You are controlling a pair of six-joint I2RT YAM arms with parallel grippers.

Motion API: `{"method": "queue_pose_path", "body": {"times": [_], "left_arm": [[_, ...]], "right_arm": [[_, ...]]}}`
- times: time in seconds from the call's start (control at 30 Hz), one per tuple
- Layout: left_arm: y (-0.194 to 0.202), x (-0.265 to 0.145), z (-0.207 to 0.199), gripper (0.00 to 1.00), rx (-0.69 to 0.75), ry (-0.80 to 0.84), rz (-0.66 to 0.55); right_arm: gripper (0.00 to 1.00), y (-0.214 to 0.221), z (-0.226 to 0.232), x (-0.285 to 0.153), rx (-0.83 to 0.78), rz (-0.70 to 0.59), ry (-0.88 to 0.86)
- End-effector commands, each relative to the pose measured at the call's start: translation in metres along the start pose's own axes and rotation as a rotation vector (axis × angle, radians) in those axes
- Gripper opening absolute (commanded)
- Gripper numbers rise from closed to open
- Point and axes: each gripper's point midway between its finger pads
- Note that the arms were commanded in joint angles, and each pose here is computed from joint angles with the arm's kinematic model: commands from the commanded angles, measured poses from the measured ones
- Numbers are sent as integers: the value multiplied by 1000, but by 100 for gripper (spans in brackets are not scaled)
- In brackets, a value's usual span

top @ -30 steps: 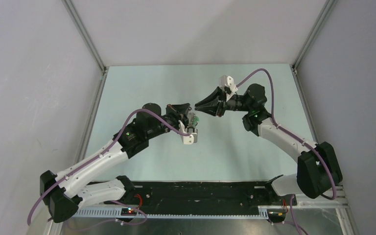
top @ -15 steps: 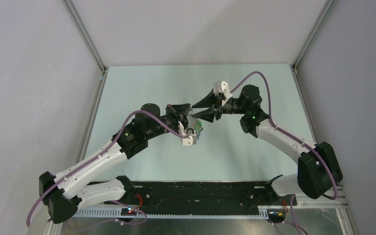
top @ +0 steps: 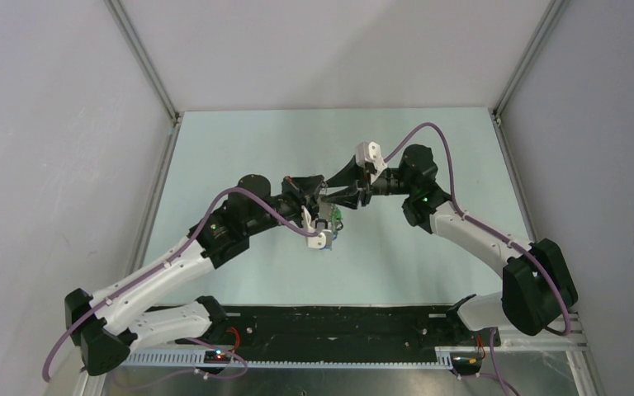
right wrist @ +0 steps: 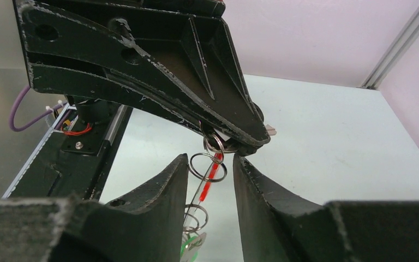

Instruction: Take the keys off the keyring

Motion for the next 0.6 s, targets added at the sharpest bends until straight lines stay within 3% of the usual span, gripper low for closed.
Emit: {"method": "queue_pose_path", "body": {"times": [0.0, 0.13, 0.57], "left_arm": [[-8, -11, 49, 0, 49, -131, -25], [-3, -10, 44, 0, 51, -117, 1], [0, -10, 39, 0, 31, -110, 21]], "right_arm": [[39, -22, 7, 1, -68, -27, -29], [31, -22, 13, 0, -64, -21, -55], [27, -25, 20, -10, -40, -12, -101]]}}
Point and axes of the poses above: each gripper's point midway between its finger pads, its own x axis out along the fingers, its own z axis along the line the jaws close on, y = z × x, and after that the axes turned 15 degrees about x, right-handed
